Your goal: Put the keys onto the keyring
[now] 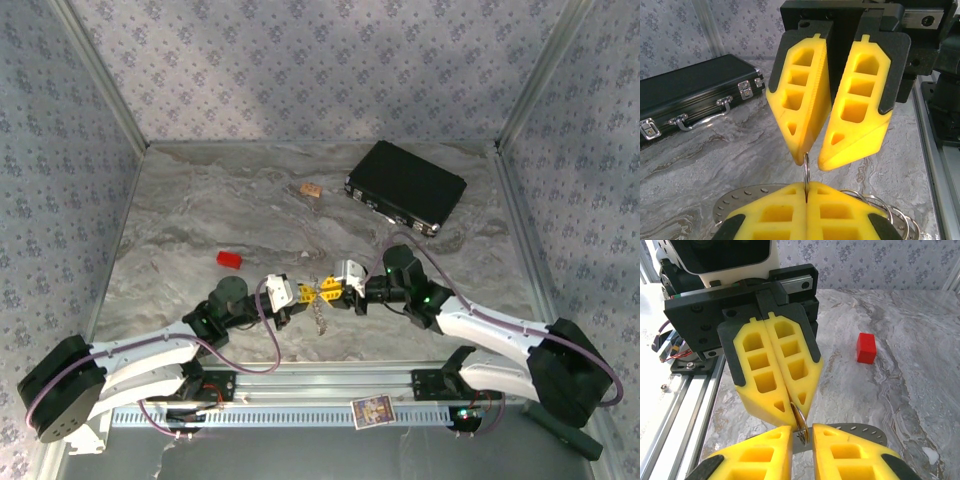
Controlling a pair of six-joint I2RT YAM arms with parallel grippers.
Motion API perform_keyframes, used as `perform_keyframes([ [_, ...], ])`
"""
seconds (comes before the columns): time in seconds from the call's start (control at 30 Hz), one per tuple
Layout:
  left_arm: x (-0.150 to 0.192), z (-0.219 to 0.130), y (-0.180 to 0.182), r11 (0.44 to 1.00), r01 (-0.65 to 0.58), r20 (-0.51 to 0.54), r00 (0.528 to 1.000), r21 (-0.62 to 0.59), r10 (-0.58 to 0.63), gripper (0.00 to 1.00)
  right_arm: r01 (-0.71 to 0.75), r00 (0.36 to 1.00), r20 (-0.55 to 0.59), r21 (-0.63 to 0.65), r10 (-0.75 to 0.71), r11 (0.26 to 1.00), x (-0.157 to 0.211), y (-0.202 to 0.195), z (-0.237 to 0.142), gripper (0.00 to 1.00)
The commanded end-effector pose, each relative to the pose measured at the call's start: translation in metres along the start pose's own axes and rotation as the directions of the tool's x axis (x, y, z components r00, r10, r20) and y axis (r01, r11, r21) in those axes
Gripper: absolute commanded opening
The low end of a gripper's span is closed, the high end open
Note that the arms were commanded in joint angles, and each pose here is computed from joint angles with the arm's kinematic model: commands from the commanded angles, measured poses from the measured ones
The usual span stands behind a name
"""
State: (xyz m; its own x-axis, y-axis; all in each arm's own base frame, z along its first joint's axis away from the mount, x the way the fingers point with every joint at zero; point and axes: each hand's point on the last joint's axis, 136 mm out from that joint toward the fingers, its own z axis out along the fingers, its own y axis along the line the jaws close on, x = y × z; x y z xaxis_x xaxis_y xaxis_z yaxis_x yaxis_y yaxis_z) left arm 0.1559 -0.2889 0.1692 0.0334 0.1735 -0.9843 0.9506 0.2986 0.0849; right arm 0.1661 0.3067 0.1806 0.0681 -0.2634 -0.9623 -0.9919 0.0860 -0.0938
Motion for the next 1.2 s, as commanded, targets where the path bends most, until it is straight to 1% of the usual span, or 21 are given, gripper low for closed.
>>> perform_keyframes([
  [0.0,-0.014,-0.001,-0.008,0.999,-0.02,0.06,0.998,0.041,0.018,0.0,0.02,1.0,0.015,-0.029,-0.019,0.999,-0.011,0.002,0.004,0.17],
  [0.1,-0.014,-0.001,-0.009,0.999,-0.021,0.057,0.998,0.046,0.019,0.0,0.017,1.0,0.007,-0.037,-0.017,0.999,-0.009,0.002,0.006,0.14],
  [0.17,-0.014,-0.001,-0.009,0.999,-0.021,0.058,0.998,0.047,0.018,0.0,0.017,1.0,0.004,-0.042,-0.016,0.999,-0.009,0.002,0.007,0.1],
  [0.23,-0.014,-0.001,-0.009,0.999,-0.021,0.053,0.998,0.044,0.018,0.0,0.016,1.0,0.0,-0.051,-0.016,0.999,-0.009,0.003,0.007,0.01],
  [0.27,-0.012,-0.001,-0.007,0.999,-0.018,0.045,0.999,0.037,0.016,0.02,0.018,1.0,-0.001,-0.052,-0.018,0.998,-0.01,0.003,0.007,0.0],
  [0.33,-0.009,0.001,-0.004,1.0,-0.018,0.017,1.0,0.023,0.017,0.14,0.02,1.0,-0.018,-0.061,-0.021,0.998,-0.01,0.004,0.006,0.0],
  [0.4,-0.005,0.001,-0.004,0.999,-0.025,-0.015,1.0,0.023,0.025,0.17,0.027,0.999,-0.044,-0.069,-0.03,0.997,-0.009,0.005,0.006,0.0],
  [0.53,-0.005,0.001,-0.003,0.999,-0.044,-0.036,0.998,0.025,0.045,0.18,0.046,0.993,-0.105,-0.091,-0.056,0.995,-0.008,0.009,0.006,0.0],
  [0.6,-0.007,0.001,-0.004,0.998,-0.053,-0.038,0.998,0.03,0.054,0.17,0.054,0.989,-0.13,-0.101,-0.067,0.993,-0.006,0.01,0.006,0.0],
  [0.67,-0.008,0.001,-0.004,0.998,-0.058,-0.041,0.997,0.034,0.059,0.16,0.057,0.987,-0.143,-0.109,-0.072,0.992,-0.007,0.011,0.006,0.0],
  [0.8,-0.011,0.001,-0.005,0.997,-0.067,-0.039,0.997,0.04,0.068,0.17,0.059,0.982,-0.171,-0.125,-0.08,0.99,-0.005,0.012,0.007,0.0],
  [1.0,-0.015,-0.002,-0.007,0.996,-0.077,-0.033,0.996,0.049,0.079,0.17,0.067,0.977,-0.193,-0.134,-0.093,0.989,-0.005,0.012,0.006,0.0],
  [1.17,-0.017,-0.004,-0.008,0.995,-0.084,-0.024,0.996,0.051,0.085,0.15,0.066,0.978,-0.189,-0.145,-0.093,0.987,-0.006,0.013,0.008,0.0],
])
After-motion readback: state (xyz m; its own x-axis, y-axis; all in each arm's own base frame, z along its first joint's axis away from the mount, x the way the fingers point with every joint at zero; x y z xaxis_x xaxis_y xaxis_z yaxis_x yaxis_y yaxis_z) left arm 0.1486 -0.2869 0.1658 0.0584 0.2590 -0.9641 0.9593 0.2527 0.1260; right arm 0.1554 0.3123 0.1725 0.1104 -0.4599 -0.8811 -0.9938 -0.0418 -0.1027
